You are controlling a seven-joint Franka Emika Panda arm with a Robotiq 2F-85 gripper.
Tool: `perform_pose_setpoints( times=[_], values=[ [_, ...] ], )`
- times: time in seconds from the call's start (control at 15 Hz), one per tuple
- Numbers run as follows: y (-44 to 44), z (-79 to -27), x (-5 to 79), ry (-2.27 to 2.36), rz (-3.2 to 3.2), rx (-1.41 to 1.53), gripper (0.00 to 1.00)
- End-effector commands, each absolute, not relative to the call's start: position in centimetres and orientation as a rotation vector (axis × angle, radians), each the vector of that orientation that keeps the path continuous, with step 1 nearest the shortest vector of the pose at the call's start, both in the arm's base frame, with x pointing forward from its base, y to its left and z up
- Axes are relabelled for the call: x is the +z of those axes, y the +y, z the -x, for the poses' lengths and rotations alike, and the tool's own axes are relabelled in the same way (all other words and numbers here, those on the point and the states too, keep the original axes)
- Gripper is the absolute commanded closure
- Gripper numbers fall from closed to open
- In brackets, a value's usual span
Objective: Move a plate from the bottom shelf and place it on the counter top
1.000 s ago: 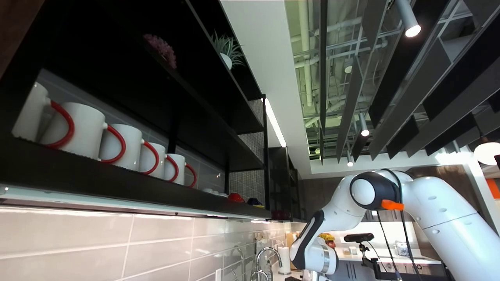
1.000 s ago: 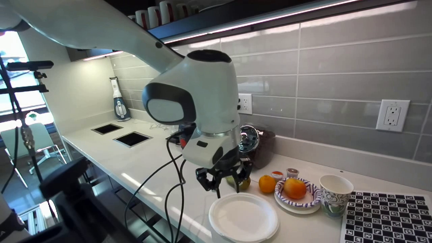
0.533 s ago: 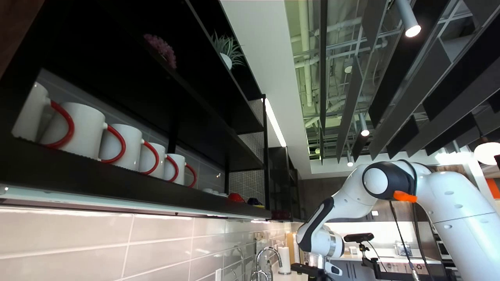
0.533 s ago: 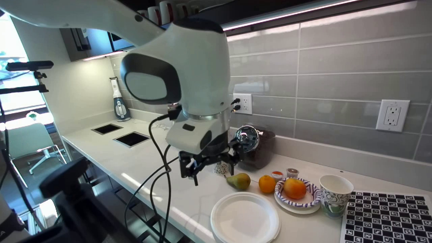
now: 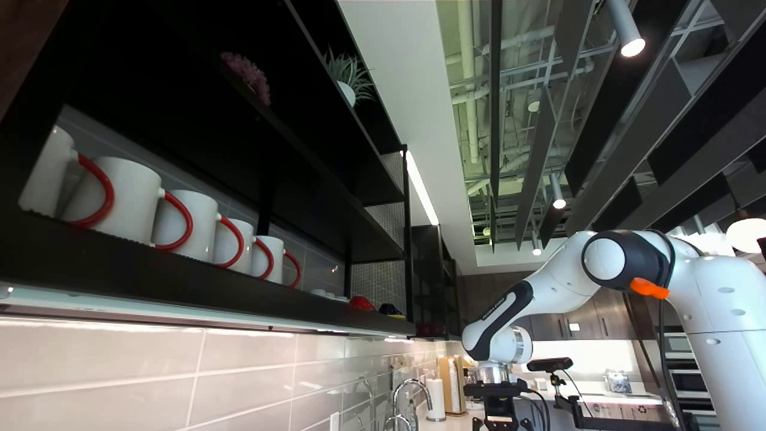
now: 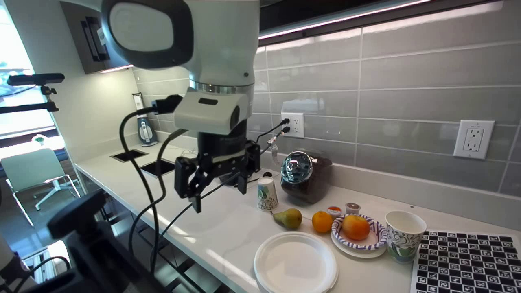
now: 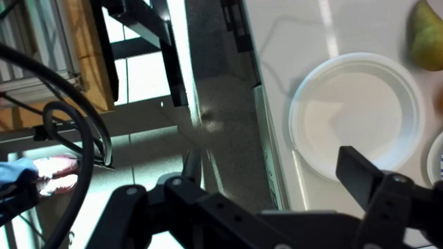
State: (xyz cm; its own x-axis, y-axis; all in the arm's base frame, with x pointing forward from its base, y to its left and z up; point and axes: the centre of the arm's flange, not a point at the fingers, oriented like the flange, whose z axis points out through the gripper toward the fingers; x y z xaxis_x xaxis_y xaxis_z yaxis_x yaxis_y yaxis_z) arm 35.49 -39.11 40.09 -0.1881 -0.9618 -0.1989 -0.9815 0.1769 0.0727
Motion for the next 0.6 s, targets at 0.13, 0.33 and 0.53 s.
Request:
perform_pose_setpoints(
  times=[0.13, 0.33, 0.53],
  values=[
    [-37.4, -36.3, 42.7, 2.189, 2.335, 0.265, 0.0],
    [-36.1, -37.0, 44.0, 2.034, 2.536, 0.252, 0.0],
    [-35.1, -37.1, 45.1, 1.836, 2.708, 0.259, 0.0]
  ],
)
